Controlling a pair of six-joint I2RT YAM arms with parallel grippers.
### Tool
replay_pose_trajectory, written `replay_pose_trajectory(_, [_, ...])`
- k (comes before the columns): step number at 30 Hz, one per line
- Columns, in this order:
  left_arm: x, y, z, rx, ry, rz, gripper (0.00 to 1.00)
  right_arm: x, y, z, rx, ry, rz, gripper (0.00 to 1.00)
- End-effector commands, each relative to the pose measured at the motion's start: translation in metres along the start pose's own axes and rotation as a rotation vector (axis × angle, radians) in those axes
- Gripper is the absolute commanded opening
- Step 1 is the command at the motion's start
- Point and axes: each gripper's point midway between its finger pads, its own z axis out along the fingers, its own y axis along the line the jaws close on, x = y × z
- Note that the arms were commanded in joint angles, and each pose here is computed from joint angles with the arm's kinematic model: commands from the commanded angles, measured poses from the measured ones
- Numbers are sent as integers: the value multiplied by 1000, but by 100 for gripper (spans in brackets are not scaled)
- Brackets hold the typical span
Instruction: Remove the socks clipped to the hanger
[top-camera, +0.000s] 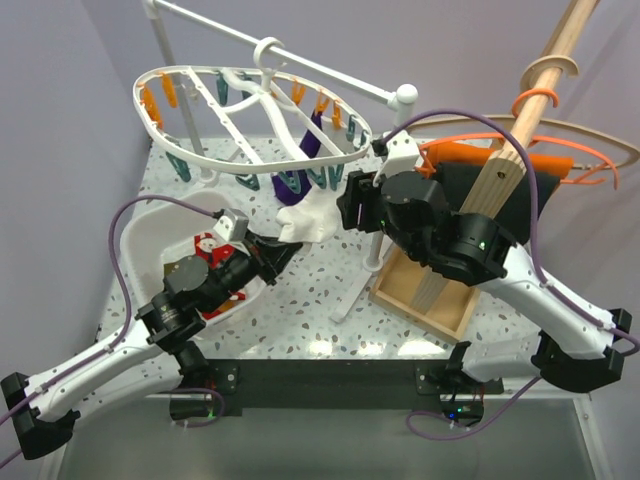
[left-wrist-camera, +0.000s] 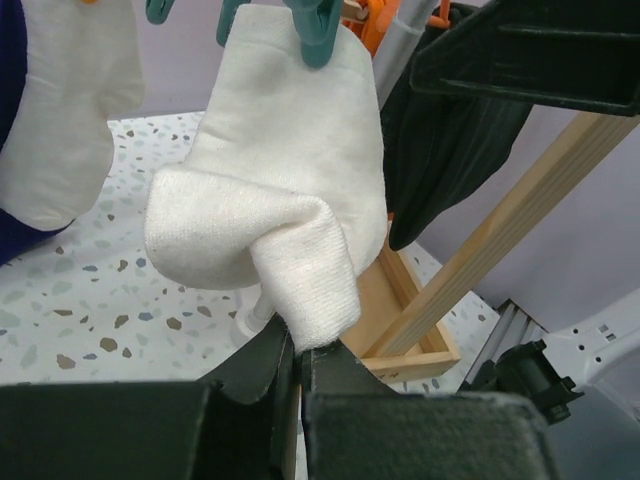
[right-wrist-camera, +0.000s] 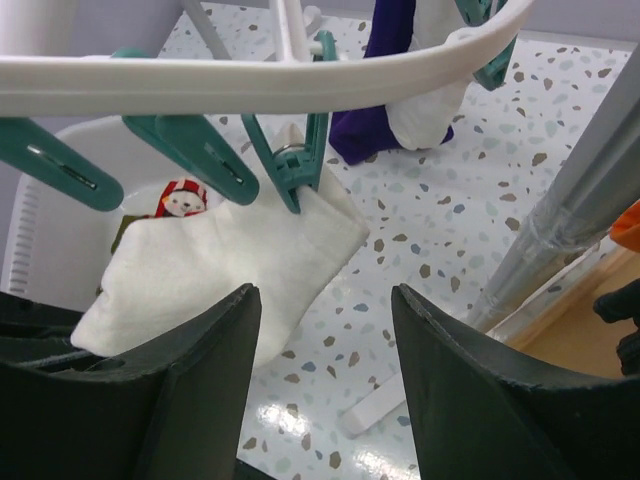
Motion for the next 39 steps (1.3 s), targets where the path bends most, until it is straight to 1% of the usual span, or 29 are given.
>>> replay_pose_trajectory(1, [-3, -10, -4, 41, 10, -47, 0, -40, 3, 2, 19, -152, 65, 57])
replay_pose_trajectory(9, [3, -13, -6, 52, 38, -76, 0, -46, 20, 14, -31, -177, 44, 54])
replay_pose_trajectory(16, [7, -17, -5, 71, 54, -96, 0, -44, 38, 30, -77, -170, -11, 55])
replay_pose_trajectory(24, [13, -17, -8, 72, 81, -111, 0, -44, 44, 42, -64, -177, -37, 56])
replay_pose_trajectory(28, [17, -15, -8, 67, 86, -117, 0, -43, 42, 45, -54, -182, -45, 54])
replay_pose_trajectory(31, [19, -16, -8, 69, 92, -121, 0, -43, 39, 46, -37, -190, -43, 50])
replay_pose_trajectory(32, [18, -16, -8, 70, 91, -121, 0, -44, 39, 46, -36, -195, -40, 45])
replay_pose_trajectory(34, [20, -15, -8, 66, 96, -121, 0, -42, 37, 47, -28, -197, -39, 40])
replay_pose_trajectory(35, [20, -15, -8, 63, 98, -121, 0, -42, 36, 47, -22, -199, -38, 35])
replay_pose_trajectory(39, [24, -11, -11, 52, 110, -115, 0, -40, 35, 49, -17, -198, -40, 24])
